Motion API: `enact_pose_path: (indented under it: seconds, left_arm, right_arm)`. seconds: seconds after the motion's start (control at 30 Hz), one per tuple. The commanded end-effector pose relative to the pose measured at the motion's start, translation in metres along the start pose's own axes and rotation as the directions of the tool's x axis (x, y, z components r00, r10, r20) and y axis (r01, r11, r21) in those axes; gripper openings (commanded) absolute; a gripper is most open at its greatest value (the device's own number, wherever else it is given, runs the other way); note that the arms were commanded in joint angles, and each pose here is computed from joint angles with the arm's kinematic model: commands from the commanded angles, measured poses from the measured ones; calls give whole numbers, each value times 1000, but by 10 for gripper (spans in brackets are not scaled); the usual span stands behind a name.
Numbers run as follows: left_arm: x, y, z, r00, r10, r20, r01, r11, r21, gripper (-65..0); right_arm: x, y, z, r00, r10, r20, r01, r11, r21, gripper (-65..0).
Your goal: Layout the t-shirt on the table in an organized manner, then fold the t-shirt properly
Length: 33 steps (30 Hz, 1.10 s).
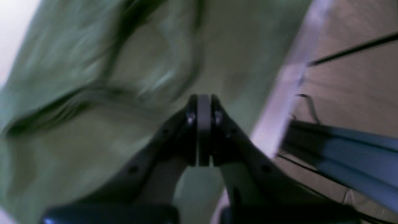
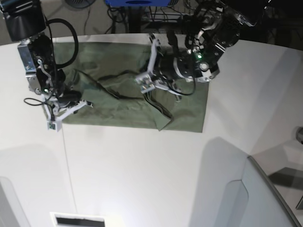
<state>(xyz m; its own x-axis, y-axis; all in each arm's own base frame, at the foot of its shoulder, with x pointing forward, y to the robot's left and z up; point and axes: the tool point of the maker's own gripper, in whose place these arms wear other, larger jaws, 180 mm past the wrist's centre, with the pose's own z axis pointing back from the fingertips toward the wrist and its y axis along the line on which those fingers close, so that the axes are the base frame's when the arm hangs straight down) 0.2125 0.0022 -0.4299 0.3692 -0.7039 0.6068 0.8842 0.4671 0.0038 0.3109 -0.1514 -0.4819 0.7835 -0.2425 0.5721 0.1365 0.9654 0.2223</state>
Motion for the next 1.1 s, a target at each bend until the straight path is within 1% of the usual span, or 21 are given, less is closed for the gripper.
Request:
enact_pose_path:
  seconds: [0.0,0.07,0.17,0.27,0.4,0.5,0.6,0.77,0.87,0.97,1.07]
  left_arm:
    - [5,15,3,999,29,25,-30,999,42,-650]
    - [-12,24,2,998,64,-14,-63,996,64,-650]
    - [-21,23,-1,996,77,-38,-75,995,58,-650]
    - [-22,22,-2,996,79,-40,-76,995,57,-650]
    - [-26,12,-4,995,86,-46,-84,996,36,-650]
    - [-30,-5,-11,996,51,-72,-52,999,-12,-650]
    - [-43,-20,-18,993,31,-116,-37,998,-55,-650]
    - [-45,-21,-18,992,29,-121,-36,998,-57,-650]
    - [-41,-7,-14,994,46,-103,-49,999,-21,-650]
    - [-33,25,-2,994,95,-60,-91,994,64,-650]
    - [-22,59,8,994,103,-28,-99,986,136,-650]
  right_arm:
    - [19,0,1,999,4,48,-4,1000,7,-635]
    - [19,0,1,999,4,48,-4,1000,7,-635]
    - [18,2,1,999,3,47,-3,1000,10,-635]
    - [18,4,1,999,4,45,-5,1000,13,-635]
    - [18,4,1,999,4,45,-5,1000,13,-635]
    - [18,3,1,999,3,46,-3,1000,12,-635]
    - [18,3,1,999,2,47,-2,1000,12,-635]
    - [19,2,1,999,1,48,-1,1000,11,-635]
    - [19,2,1,999,1,48,-1,1000,11,-635]
    - [19,2,1,999,1,48,-1,1000,11,-635]
    - [18,3,1,999,2,47,-2,1000,12,-635]
